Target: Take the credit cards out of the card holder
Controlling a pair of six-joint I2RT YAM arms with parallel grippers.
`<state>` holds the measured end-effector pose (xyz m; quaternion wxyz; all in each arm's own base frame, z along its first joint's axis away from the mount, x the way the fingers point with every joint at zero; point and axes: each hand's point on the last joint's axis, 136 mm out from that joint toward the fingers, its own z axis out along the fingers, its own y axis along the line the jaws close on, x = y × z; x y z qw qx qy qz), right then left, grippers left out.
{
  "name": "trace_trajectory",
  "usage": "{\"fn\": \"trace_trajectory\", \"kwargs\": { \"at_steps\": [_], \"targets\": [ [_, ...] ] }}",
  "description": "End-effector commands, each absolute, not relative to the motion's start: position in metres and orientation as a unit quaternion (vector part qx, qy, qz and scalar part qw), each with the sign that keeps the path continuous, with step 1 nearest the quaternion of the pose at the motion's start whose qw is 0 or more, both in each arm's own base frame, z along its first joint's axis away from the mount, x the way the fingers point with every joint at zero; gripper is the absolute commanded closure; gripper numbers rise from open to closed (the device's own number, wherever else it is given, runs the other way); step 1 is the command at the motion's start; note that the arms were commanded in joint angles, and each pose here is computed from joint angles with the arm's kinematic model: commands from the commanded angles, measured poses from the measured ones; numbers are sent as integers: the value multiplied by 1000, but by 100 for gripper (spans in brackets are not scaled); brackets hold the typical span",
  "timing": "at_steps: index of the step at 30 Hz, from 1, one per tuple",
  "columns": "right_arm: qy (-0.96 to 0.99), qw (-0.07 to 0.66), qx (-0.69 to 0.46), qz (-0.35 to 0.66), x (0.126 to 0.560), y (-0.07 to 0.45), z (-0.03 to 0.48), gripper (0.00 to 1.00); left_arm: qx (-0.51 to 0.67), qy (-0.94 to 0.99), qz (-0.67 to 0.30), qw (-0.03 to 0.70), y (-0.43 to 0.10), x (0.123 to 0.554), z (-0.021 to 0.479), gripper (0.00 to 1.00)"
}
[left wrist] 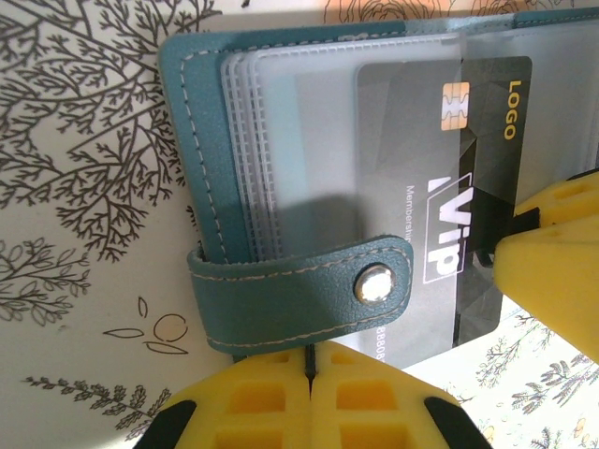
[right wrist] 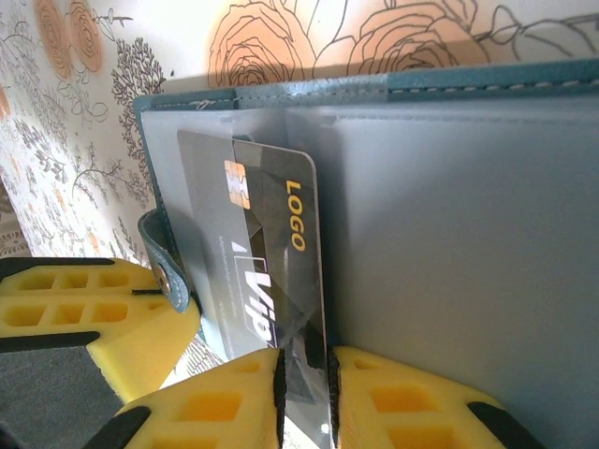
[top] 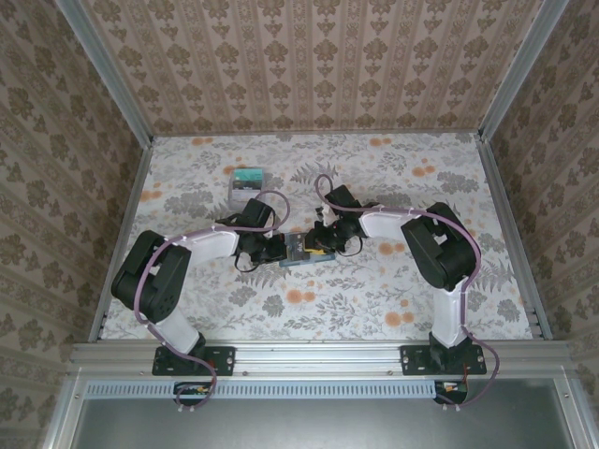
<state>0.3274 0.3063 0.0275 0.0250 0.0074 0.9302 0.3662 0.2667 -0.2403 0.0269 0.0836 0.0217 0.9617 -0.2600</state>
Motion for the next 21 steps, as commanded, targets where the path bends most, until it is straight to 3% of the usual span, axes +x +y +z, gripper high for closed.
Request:
{"fn": "trace_trajectory", "kwargs": {
  "at_steps": [1,7,17,21],
  "targets": [
    [930,18,4,368,327,311,23,84,15,964,-259,63,-238,255,21,99],
    [935,33,14,354,329,298,24,100,14,964,-258,65,-237,255,22,98],
    [936,64,29,345,334,254,42,100,12,963,-258,71,-235,260,26,97],
    [929,85,27,359,336,245,61,100,13,960,-268,81,-238,265,38,91]
  ]
}}
